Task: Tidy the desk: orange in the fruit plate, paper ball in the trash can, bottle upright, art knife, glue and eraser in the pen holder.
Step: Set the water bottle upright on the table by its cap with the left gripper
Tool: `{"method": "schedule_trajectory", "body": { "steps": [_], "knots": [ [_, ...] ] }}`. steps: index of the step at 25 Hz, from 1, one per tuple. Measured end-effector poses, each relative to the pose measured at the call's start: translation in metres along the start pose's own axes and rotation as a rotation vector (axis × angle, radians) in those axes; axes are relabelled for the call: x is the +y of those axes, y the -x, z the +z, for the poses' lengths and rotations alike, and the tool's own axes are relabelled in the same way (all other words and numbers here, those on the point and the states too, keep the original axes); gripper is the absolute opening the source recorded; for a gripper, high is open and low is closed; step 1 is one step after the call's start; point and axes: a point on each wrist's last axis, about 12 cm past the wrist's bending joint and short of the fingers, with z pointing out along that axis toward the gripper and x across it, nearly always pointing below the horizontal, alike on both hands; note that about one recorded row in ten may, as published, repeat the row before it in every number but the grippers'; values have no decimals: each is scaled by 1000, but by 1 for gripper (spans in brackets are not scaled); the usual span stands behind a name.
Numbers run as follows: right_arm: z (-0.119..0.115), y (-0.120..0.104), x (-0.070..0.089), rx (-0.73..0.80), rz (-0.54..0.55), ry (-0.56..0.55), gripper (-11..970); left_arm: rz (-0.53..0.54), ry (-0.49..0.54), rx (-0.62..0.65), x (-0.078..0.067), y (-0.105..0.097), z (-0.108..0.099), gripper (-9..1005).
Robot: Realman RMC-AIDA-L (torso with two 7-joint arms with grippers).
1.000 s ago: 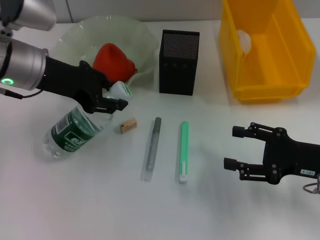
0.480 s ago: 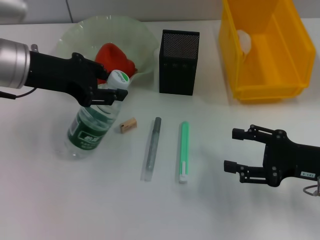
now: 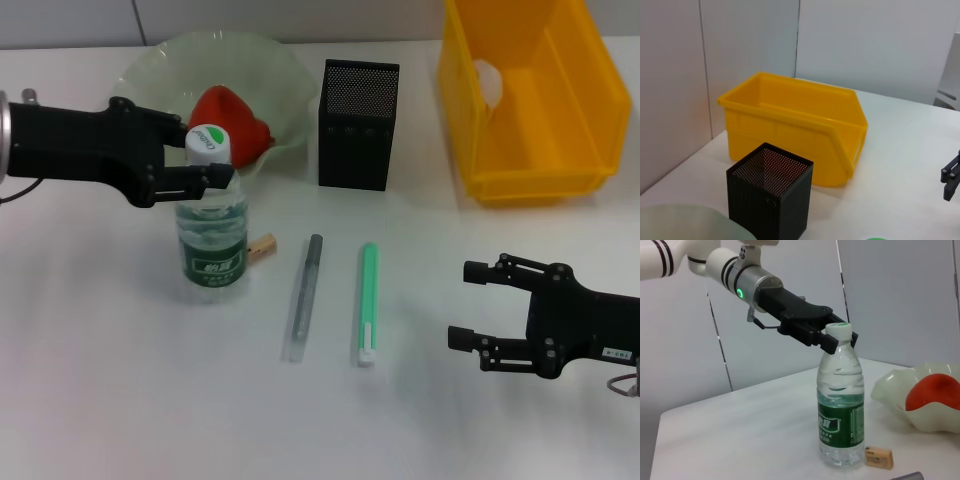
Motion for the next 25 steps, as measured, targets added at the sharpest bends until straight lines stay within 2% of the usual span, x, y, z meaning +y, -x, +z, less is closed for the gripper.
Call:
{"method": "schedule_trajectory", "body": {
  "steps": [4,8,15,16,25],
  "knots": [
    [0,0,1,-3,0,5,824,-4,2,-6,-1,-2,-2,450],
    [0,0,1,-5,1,9,824,-16,47,-73,-2,-17,-19,455],
    [1,1,1,-7,1,14,825,-35,88,-126,-1,-30,-31,464],
    [2,1,1,-8,0,16,825,-60,144,-178,2,-44,-43,465],
    [3,3,1,-12,-4,24,825,-95,228,-254,6,-65,-55,477]
  ]
}}
